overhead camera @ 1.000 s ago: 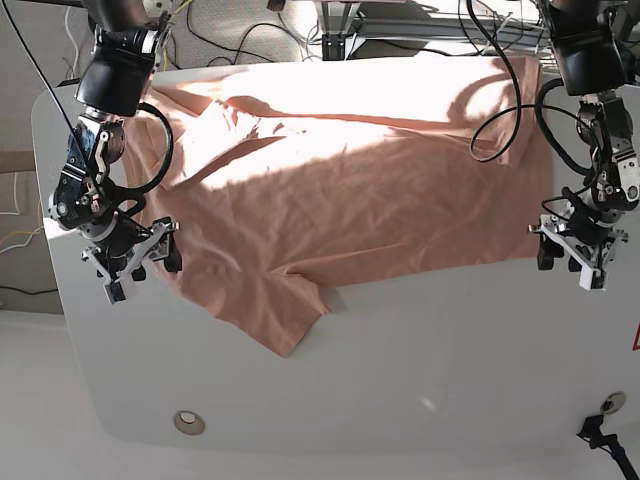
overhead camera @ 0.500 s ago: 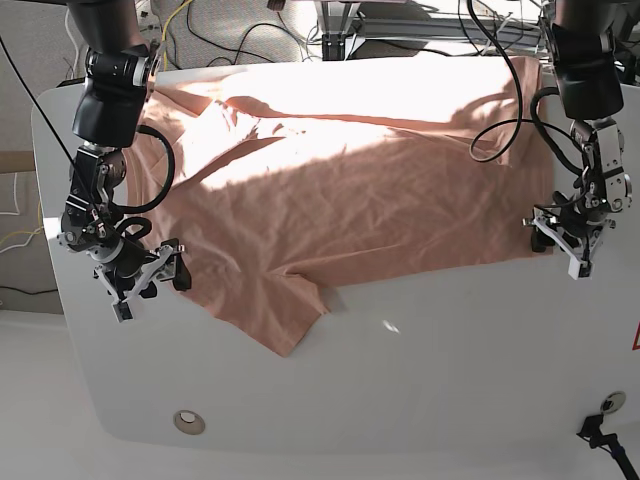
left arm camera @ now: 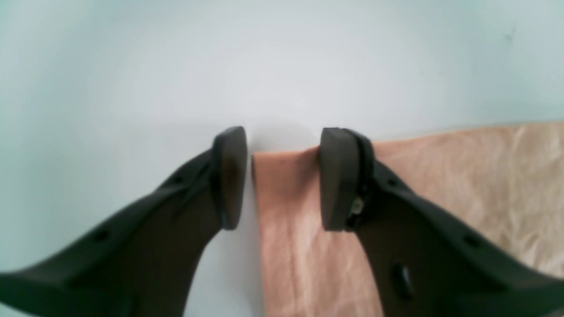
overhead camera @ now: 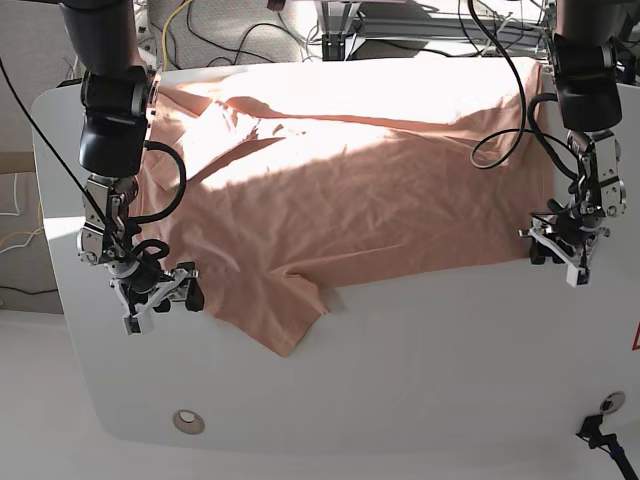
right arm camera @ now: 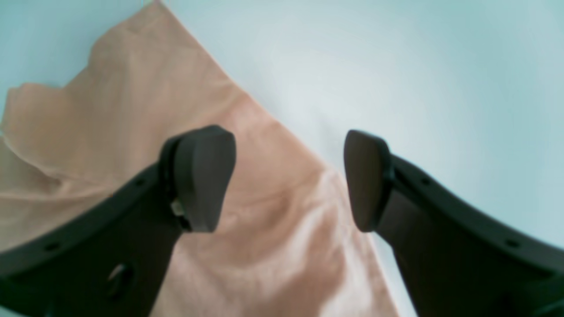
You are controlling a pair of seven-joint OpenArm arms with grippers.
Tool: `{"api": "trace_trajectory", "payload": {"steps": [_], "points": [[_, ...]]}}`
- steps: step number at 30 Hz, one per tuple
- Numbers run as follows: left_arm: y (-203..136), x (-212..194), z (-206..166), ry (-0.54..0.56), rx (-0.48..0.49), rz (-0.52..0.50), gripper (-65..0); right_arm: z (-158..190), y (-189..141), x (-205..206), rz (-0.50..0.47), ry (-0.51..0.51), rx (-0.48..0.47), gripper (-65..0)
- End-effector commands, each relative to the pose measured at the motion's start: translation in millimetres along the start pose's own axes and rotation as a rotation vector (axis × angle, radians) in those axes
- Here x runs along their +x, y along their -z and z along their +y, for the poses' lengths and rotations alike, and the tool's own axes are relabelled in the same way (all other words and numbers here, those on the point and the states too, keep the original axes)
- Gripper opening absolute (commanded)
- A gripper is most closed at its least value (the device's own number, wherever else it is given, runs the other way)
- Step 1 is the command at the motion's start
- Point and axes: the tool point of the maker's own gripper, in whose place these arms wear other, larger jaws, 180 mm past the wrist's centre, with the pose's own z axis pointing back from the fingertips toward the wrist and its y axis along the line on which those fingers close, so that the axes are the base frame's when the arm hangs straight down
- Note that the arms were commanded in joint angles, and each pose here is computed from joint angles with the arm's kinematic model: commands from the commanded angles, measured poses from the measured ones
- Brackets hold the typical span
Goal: Fold the T-shirt properly
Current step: 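Grasp the hem corners of the shirt with both grippers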
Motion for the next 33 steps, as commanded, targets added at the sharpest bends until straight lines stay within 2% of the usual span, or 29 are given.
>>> {"api": "trace_trajectory", "payload": {"steps": [1, 4, 7, 11, 18, 24, 28, 31, 33], "points": [[-1, -9, 2, 0.016, 0.004, 0.061, -41.6, -5, 7, 26, -0.062, 0.004, -0.01, -24.0], [-2, -9, 3, 0.018, 0.004, 0.063, -41.9, -6, 19, 30, -0.072, 0.035, -0.023, -24.0], [-7, -12, -8, 0.063, -0.037, 0.055, -42.0, 0, 30, 29, -0.099, 0.086, -0.027, -24.0], [-13, -5, -14, 0.101, -0.047, 0.062, -42.0, 3, 33, 30, -0.111, 0.096, -0.025, -24.0], [-17, -2, -15, 0.118, -0.048, 0.052, -42.0, 31, 44, 8, -0.079, 0.118, 0.021, -24.0], [-17, -3, -14, 0.119, -0.045, 0.054, -42.0, 40, 46, -13, -0.048, 0.133, 0.035, -24.1], [-18, -3, -13, 0.12, -0.044, 0.054, -42.0, 48, 48, -20, -0.037, 0.134, 0.05, -24.3], [-18, -3, -13, 0.12, -0.044, 0.054, -42.0, 53, 51, -26, -0.01, 0.081, 0.052, -24.6], [-18, -3, -13, 0.12, -0.044, 0.054, -42.0, 56, 52, -28, 0.001, 0.063, 0.054, -29.5]]}}
